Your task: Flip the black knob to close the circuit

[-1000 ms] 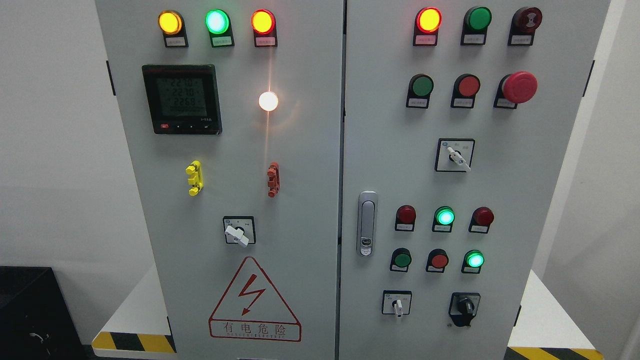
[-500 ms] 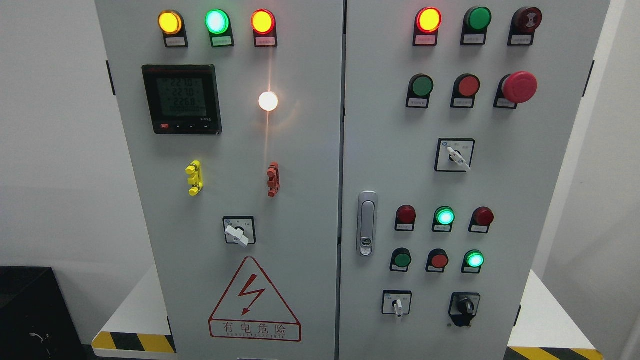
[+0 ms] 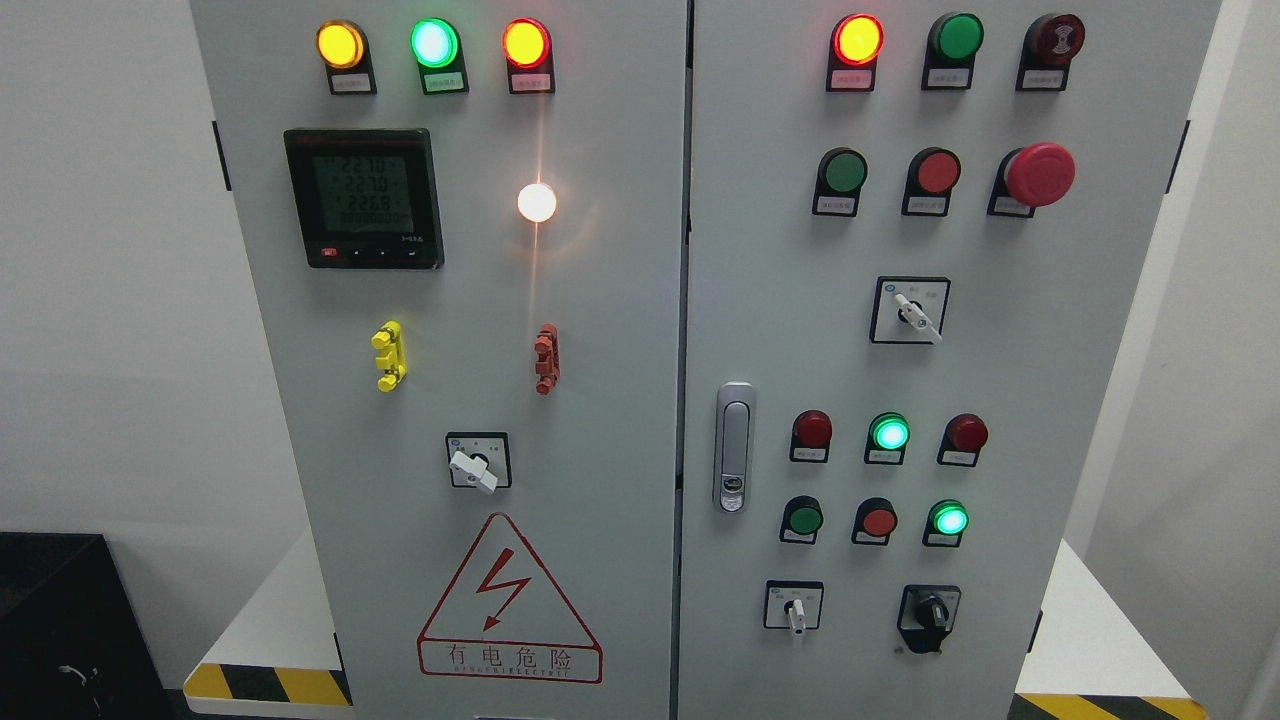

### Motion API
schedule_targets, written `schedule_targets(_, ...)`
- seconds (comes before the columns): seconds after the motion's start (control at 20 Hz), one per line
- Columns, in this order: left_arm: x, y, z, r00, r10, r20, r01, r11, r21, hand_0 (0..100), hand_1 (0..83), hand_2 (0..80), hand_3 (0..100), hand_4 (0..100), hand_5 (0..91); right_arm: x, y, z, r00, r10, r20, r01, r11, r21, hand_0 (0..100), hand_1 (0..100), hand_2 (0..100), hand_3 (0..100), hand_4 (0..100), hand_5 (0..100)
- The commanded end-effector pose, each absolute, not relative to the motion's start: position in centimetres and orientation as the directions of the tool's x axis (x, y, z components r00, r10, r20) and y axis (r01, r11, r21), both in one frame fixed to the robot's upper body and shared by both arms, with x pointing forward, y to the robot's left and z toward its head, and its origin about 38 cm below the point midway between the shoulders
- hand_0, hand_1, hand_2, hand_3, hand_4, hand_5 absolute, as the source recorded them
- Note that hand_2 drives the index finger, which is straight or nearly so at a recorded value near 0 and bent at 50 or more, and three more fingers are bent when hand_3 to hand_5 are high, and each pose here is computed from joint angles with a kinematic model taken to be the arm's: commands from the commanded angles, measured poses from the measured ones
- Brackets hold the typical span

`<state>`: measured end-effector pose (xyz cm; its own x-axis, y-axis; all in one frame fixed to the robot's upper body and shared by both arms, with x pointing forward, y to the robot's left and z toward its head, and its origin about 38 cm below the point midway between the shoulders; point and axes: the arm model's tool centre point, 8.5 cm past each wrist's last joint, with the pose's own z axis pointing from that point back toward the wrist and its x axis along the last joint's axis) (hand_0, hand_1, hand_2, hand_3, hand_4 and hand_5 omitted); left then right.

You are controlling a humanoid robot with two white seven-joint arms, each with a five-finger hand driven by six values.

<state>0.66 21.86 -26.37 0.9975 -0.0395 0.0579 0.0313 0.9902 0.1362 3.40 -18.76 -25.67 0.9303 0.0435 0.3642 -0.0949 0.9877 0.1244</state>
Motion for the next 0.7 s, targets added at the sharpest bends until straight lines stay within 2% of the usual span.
schedule_targets(0.0, 0.3, 21.7, -26.4, 0.997, -0.038, 0.066, 0.029, 0.991, 0.132, 12, 55.6, 0.0, 0, 0, 0.0, 8.9, -19.4, -24.0, 0.827, 0.177, 0.534, -0.212, 0.977, 0.004, 0, 11, 12, 24, 17, 0)
schedule_targets(0.15, 0.2, 21.7, -26.4, 0.997, -0.036, 0.065, 0.027, 0.991, 0.132, 12, 55.6, 0.0, 0, 0, 0.0, 10.9, -19.8, -23.0, 0.770, 0.255, 0.584, -0.256, 0.963, -0.083, 0, 12, 14, 28, 23, 5)
schedule_targets(0.25, 0.2, 21.7, -26.4, 0.997, -0.038, 0.065, 0.029, 0.991, 0.132, 12, 55.6, 0.0, 0, 0, 0.0, 12.8, -20.9, -22.0, 0.720, 0.330, 0.611, -0.290, 0.942, -0.168, 0, 12, 16, 33, 30, 14)
schedule_targets(0.3, 0.2, 21.7, -26.4, 0.997, -0.036, 0.065, 0.027, 0.991, 0.132, 12, 55.6, 0.0, 0, 0, 0.0, 13.4, -21.6, -21.5, 0.695, 0.373, 0.615, -0.302, 0.927, -0.220, 0, 12, 17, 35, 32, 16)
schedule_targets(0.4, 0.2, 21.7, -26.4, 0.997, -0.038, 0.065, 0.029, 0.991, 0.132, 12, 55.6, 0.0, 0, 0, 0.0, 14.7, -22.7, -20.5, 0.646, 0.446, 0.620, -0.320, 0.895, -0.310, 0, 13, 21, 43, 40, 27)
schedule_targets(0.55, 0.2, 21.7, -26.4, 0.997, -0.038, 0.065, 0.029, 0.991, 0.132, 12, 55.6, 0.0, 0, 0, 0.0, 16.3, -23.2, -19.1, 0.580, 0.515, 0.631, -0.327, 0.857, -0.399, 0, 14, 29, 54, 49, 40)
schedule_targets(0.6, 0.2, 21.7, -26.4, 0.997, -0.038, 0.065, 0.029, 0.991, 0.132, 12, 55.6, 0.0, 0, 0, 0.0, 16.7, -23.3, -18.6, 0.561, 0.533, 0.633, -0.327, 0.846, -0.422, 0, 14, 30, 54, 50, 40)
schedule_targets(0.65, 0.2, 21.7, -26.4, 0.997, -0.036, 0.063, 0.028, 0.991, 0.132, 12, 55.6, 0.0, 0, 0, 0.0, 17.3, -23.4, -18.2, 0.540, 0.553, 0.634, -0.326, 0.832, -0.448, 0, 14, 32, 57, 53, 44)
